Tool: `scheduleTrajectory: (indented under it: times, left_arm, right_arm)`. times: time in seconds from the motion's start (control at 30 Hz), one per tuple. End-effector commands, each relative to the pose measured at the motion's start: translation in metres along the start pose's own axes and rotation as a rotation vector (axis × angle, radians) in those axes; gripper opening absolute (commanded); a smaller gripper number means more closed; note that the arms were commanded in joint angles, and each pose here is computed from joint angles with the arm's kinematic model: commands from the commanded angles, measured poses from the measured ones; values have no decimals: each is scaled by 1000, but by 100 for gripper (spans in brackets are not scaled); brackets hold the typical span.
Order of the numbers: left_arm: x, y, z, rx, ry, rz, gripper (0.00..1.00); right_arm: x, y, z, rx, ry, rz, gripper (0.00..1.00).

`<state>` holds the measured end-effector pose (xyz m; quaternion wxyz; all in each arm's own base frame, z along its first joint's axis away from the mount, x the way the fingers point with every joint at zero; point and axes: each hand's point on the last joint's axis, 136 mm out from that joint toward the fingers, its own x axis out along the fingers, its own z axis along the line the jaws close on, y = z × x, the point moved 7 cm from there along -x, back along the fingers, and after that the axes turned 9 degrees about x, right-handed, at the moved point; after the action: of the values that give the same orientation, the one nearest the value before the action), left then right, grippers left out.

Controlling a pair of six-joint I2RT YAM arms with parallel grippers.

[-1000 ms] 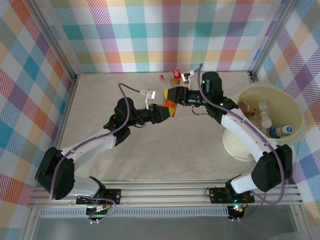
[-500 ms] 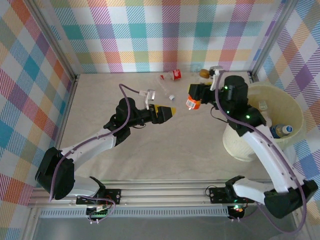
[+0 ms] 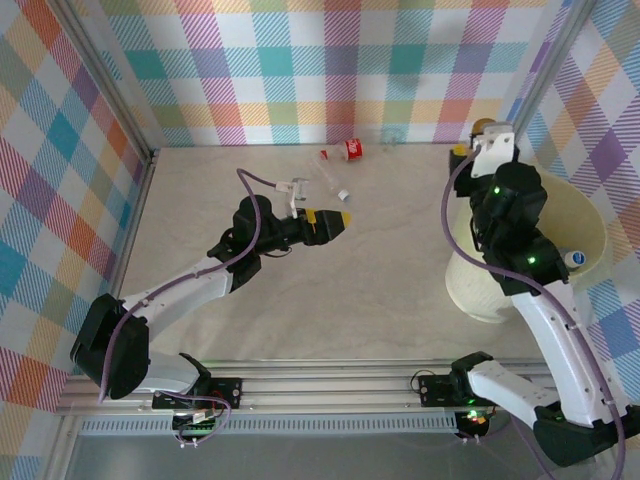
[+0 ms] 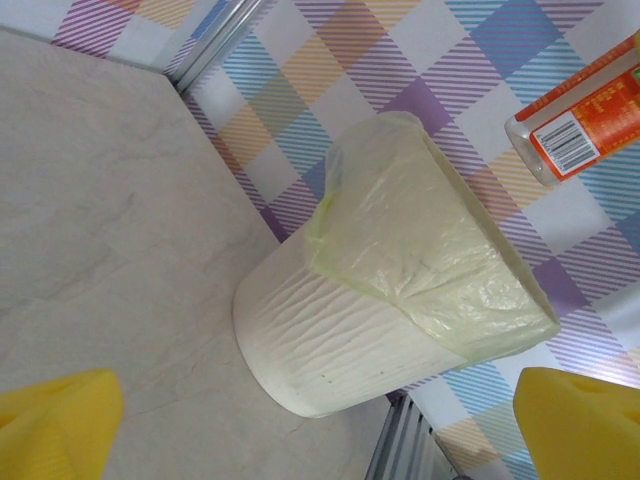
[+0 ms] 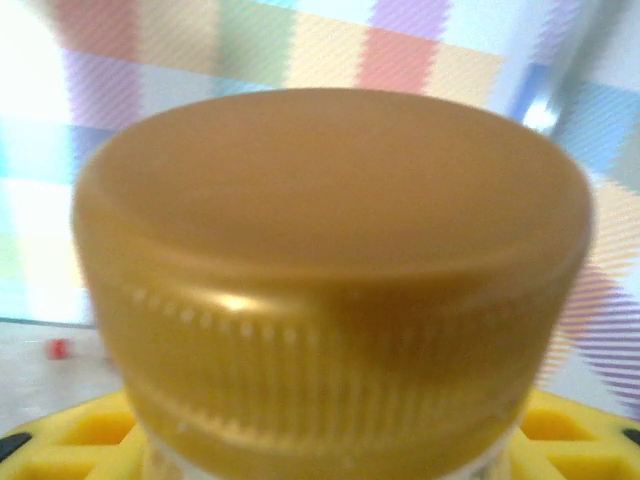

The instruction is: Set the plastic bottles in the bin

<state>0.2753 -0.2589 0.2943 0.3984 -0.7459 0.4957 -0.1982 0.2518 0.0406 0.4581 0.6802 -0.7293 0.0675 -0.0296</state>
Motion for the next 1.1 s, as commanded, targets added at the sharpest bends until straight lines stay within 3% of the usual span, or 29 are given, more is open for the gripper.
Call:
scheduleTrajectory:
  times: [0.0,0.2,0.4,0.53,0.7,1.07]
  left_arm:
    - [6,-11,-6,15,14,-24,100]
    - [14,-11,-1,-15,10,-17,100]
    - [22,-10,6,-33,3,-6,100]
    - [30,-8,13,-68,-15,-2,100]
    - [48,0,32,-206,-24,-17,100]
    - [46,15,64,-266,-261,-6,100]
  right_arm:
    - [7,4,-31,-118,238,17,45]
    - [22,34,-68,-200,423,124,45]
    - [44,67,-98,-392,551,164,45]
    - [44,77,-119,-343,631,218,44]
    - [38,96,-139,-297,689,302,50]
    - [38,125,-148,-253,716,458,61]
